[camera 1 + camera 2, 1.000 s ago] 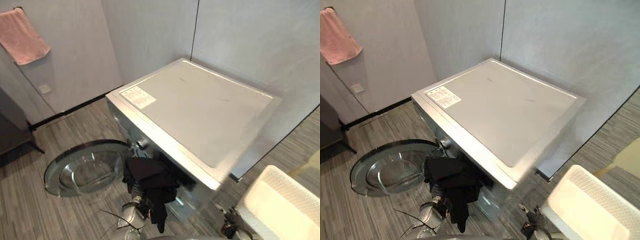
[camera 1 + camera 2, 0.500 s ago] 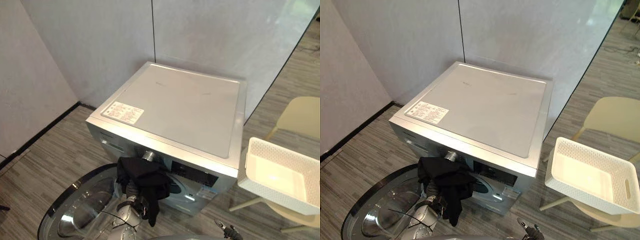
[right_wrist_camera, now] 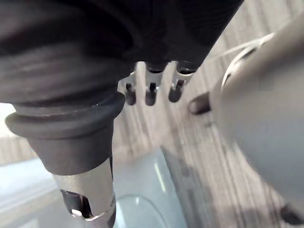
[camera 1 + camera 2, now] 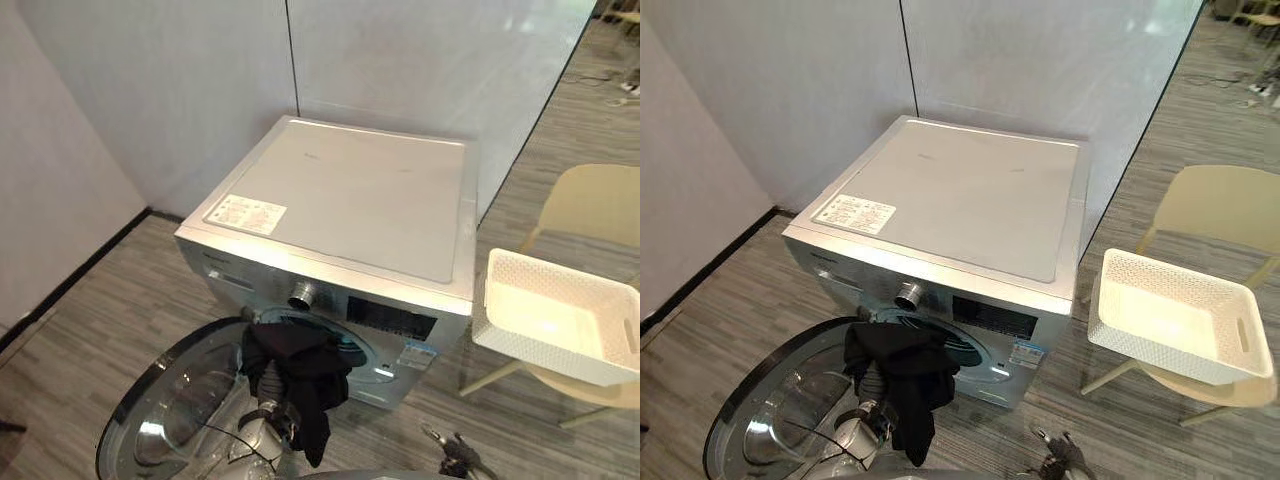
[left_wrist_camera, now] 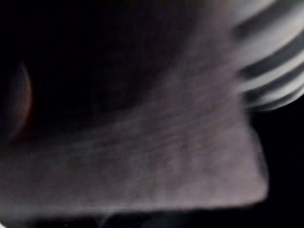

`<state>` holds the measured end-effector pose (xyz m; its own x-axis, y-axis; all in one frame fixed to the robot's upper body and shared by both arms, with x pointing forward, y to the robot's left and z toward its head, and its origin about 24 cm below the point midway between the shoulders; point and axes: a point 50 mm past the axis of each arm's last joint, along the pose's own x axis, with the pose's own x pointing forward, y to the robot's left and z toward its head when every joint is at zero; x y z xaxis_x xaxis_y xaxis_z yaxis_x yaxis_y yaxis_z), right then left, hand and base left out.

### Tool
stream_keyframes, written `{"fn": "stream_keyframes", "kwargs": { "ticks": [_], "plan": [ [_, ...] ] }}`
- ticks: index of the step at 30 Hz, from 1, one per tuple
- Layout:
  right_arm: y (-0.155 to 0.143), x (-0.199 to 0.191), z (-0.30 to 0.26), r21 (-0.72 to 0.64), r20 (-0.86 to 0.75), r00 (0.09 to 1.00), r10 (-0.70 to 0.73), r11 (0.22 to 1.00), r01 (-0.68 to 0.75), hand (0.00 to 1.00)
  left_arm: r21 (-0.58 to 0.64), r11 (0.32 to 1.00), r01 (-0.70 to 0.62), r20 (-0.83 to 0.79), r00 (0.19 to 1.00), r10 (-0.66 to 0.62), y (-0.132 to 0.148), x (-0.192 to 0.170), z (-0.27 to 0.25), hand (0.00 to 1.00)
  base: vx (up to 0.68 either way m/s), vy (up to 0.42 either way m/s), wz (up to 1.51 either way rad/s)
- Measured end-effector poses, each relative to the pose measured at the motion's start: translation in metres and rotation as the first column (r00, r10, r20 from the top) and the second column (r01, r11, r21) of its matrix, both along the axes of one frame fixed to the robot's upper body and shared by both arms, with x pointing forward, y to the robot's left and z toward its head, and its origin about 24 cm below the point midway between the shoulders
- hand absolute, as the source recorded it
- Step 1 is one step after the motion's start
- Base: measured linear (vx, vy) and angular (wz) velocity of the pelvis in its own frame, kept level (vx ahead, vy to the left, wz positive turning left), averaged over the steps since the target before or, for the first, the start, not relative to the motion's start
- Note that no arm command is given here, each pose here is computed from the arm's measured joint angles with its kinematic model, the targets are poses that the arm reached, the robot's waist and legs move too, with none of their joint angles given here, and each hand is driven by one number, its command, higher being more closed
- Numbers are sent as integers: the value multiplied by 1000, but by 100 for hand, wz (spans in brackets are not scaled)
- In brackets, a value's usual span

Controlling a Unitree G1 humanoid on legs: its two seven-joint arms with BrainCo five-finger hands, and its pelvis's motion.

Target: Pick up the laundry basket with both hands and put the clothes into the washing machine.

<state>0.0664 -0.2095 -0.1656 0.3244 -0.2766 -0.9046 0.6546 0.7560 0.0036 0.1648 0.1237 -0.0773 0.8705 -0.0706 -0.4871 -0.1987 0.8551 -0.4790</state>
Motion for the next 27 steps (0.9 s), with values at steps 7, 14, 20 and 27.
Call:
{"fn": "stream_keyframes", "kwargs": {
  "ticks": [7,14,20,27],
  "plan": [
    [-5,-22,-6,22,-109,991,-71,997,74,0,124,986,110,-41,994,-106,21,1,-8,100,52,283,-7],
    [-12,17,4,-47,-5,996,90,995,-90,0,120,968,219,-36,976,-216,3,6,-10,100,-33,72,-46],
    [0,33,8,-46,57,983,175,984,-173,0,148,961,235,-19,972,-234,5,13,-7,100,92,-126,-9],
    [-4,80,31,-132,244,947,210,974,-183,0,113,963,245,200,944,-264,-36,70,38,100,-96,-155,24]
  ]
}}
